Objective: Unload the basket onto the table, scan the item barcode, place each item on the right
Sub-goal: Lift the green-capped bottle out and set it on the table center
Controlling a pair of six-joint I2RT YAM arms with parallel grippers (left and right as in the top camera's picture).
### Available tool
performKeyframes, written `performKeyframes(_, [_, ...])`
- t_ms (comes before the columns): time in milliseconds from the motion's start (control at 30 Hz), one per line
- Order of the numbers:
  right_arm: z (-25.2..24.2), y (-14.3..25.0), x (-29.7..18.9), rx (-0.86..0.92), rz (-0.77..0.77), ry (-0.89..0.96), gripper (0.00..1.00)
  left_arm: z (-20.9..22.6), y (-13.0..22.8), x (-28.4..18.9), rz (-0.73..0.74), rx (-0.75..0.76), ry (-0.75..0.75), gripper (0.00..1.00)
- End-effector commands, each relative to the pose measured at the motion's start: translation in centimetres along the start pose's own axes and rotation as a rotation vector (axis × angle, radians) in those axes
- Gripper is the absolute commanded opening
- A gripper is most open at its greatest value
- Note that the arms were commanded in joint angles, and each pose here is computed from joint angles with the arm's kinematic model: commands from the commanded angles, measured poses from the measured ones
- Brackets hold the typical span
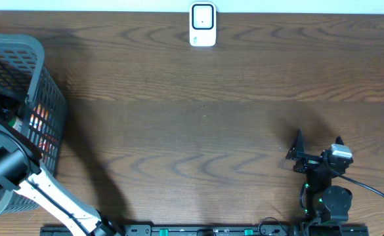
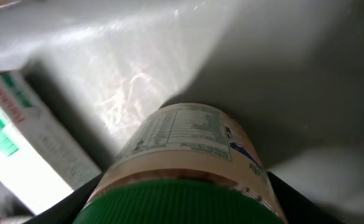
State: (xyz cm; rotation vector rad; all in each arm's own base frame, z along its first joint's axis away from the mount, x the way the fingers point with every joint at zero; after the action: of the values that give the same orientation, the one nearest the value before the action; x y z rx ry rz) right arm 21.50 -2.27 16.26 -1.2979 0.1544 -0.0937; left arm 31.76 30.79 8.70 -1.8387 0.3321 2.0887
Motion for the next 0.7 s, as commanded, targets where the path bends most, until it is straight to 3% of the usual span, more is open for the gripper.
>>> performKeyframes(0, [-0.1, 0.1, 0.0, -0.013, -0.001, 0.0, 0.99, 1.6, 0.1, -7.1, -0.141, -0.032, 0.049, 0.5])
performKeyframes(167, [-0.1, 0.1, 0.0, -0.013, 0.0, 0.0, 0.99, 3.4, 2.8, -17.3, -0.323, -0.053, 0.212, 0.51])
performKeyframes(300, [-0.1, 0.1, 0.0, -0.013, 0.0, 0.0, 0.99, 4.1, 7.6, -25.6, -0.442, -0.024, 0.462, 0.53])
performKeyframes(500, [-0.1, 0.1, 0.0, -0.013, 0.0, 0.0, 0.99, 2.2, 18.9, -35.6, -0.534, 0.231, 0.882, 0.54])
performKeyframes(667, [-0.1, 0.1, 0.0, -0.013, -0.001, 0.0, 0.99, -0.9, 27.4, -38.4, -0.51, 0.514, 1.012, 0.57])
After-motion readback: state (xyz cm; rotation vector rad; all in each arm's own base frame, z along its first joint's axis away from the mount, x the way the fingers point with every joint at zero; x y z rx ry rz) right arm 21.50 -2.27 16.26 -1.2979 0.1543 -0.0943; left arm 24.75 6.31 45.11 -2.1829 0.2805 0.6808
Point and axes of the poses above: each gripper's point midway between its finger pads, its own x axis out along the fingers, its own z axis along the line the jaws close on, y = z × x, the point moved 3 cm from there along -x, back along the fingers, and after that the axes turned 9 degrees about x, right-handed, at the moved point
